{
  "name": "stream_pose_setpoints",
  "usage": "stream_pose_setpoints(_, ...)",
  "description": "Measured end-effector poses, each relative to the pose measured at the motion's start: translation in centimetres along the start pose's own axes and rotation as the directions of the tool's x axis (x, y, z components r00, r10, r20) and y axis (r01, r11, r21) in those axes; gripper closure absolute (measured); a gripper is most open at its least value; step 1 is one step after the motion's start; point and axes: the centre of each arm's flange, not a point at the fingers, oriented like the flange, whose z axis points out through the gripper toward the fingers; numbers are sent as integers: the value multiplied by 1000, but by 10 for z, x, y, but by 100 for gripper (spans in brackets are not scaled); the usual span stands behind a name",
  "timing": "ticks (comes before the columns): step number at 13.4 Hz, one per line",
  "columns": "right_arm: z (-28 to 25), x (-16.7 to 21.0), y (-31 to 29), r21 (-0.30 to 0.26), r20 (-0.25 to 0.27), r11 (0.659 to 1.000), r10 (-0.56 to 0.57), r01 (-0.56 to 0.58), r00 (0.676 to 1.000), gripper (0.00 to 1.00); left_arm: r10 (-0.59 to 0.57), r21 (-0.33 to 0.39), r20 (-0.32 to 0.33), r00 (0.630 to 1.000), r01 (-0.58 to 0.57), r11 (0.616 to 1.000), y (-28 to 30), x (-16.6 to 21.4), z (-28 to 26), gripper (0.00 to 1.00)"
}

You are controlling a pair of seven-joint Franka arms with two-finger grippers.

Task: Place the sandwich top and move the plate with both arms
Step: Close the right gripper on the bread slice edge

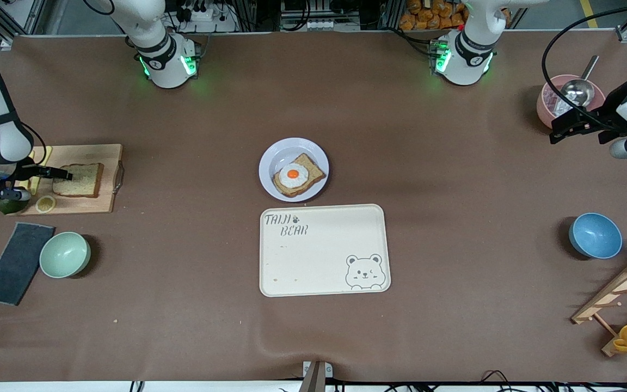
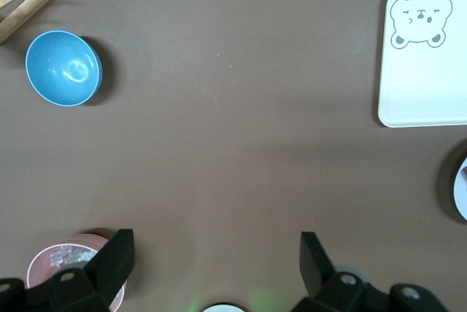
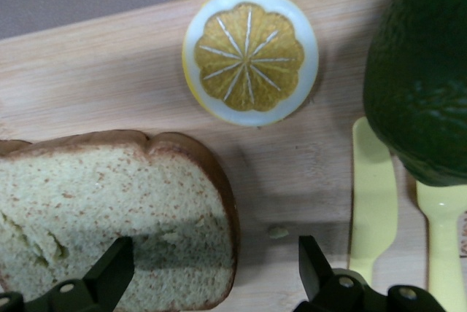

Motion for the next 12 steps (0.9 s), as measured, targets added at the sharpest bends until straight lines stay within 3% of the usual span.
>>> stream_pose_setpoints(4, 1, 1, 0, 5, 3, 1000, -1, 1, 1000, 0, 0, 0, -3, 1000, 0, 1000, 0, 0, 0, 0)
stream_pose_setpoints(5, 1, 1, -1, 9, 4, 1000, 0, 0, 1000, 7, 1, 0, -4, 1000, -1, 1000, 0, 1, 0, 0)
stream_pose_setpoints(9, -1, 4, -8, 36, 10, 999, -40, 40, 999, 50, 1, -2, -2, 1000, -1, 1000, 1, 4, 3, 0)
stream_pose_setpoints(12, -2, 4, -7, 37, 8, 997, -74, 74, 997, 53, 1, -2, -1, 1000, -1, 1000, 1, 4, 4, 0)
